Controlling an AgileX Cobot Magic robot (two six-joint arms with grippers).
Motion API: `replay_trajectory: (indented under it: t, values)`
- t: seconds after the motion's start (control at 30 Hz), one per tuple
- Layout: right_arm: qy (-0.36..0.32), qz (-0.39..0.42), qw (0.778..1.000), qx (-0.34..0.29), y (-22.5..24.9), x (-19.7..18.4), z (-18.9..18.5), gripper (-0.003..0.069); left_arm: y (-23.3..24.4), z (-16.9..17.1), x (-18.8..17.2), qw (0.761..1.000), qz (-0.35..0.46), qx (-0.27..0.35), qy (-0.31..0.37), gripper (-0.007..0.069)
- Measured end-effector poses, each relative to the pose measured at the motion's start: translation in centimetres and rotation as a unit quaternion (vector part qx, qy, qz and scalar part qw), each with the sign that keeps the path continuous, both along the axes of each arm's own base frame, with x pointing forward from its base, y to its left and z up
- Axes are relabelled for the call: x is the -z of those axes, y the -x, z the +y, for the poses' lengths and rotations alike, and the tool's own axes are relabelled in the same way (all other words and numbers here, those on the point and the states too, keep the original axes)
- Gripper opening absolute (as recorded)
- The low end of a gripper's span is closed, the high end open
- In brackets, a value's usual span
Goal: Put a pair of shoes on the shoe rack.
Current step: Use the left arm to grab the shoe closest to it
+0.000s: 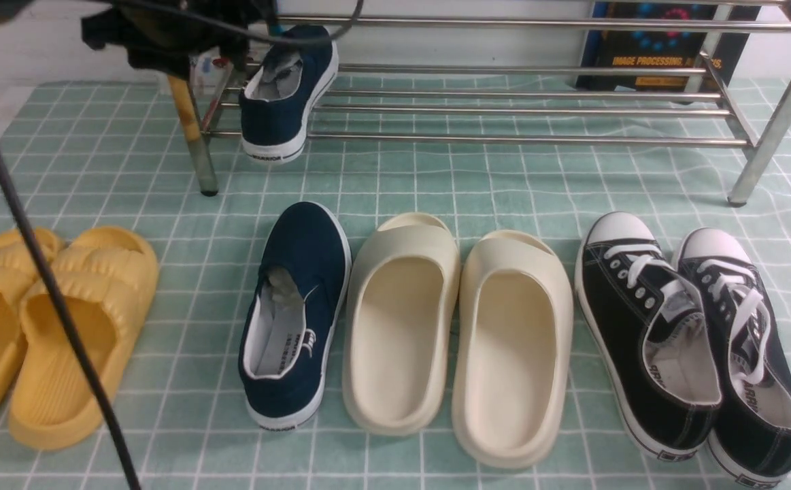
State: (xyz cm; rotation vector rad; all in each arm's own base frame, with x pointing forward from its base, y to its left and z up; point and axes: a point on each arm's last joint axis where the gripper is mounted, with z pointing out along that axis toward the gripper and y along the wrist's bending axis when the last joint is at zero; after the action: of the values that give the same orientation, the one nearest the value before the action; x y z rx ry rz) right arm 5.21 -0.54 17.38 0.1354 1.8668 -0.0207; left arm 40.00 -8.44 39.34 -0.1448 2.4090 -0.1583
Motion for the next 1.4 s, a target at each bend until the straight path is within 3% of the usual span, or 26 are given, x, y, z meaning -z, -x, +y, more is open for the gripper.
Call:
replay_trajectory:
  t: [0.07,0.2,0.33,0.43,0.6,0.93,1.1,1.2,1.3,1.4]
  values:
    - [0.0,0.0,1.0,0.0,0.0,0.0,0.0,0.0246,2.2,0.3,-2.0,1.0,0.013,0.012,-0.002,0.0454]
    - [0.0,0.0,1.0,0.0,0.0,0.0,0.0,0.0246,5.1,0.6,-2.7,0.998,0.051,0.03,0.005,0.0443]
    - [0.0,0.0,1.0,0.0,0.0,0.0,0.0,0.0246,6.7,0.3,0.2,0.993,0.109,0.039,-0.004,0.0424]
    - [0.0,0.0,1.0,0.0,0.0,0.0,0.0,0.0246,8.9,-0.9,5.8,0.981,0.185,0.056,-0.017,0.0398]
    - [0.0,0.0,1.0,0.0,0.0,0.0,0.0,0.0246,10.2,-2.9,12.9,0.976,0.205,0.07,-0.012,0.0381]
    - [0.0,0.0,1.0,0.0,0.0,0.0,0.0,0.0246,9.5,-3.2,18.3,0.966,0.253,0.048,-0.019,0.0352]
    - [0.0,0.0,1.0,0.0,0.0,0.0,0.0,0.0246,9.1,-3.5,20.0,0.959,0.279,0.044,-0.018,0.0257]
    - [0.0,0.0,1.0,0.0,0.0,0.0,0.0,0.0246,9.1,-3.5,20.4,0.957,0.287,0.043,-0.02,0.0115]
    - [0.0,0.0,1.0,0.0,0.0,0.0,0.0,0.0246,9.3,-3.5,19.5,0.959,0.28,0.044,-0.018,0.0021]
    - [0.0,0.0,1.0,0.0,0.0,0.0,0.0,0.0246,9.5,-3.4,17.6,0.963,0.266,0.05,-0.015,-0.0003]
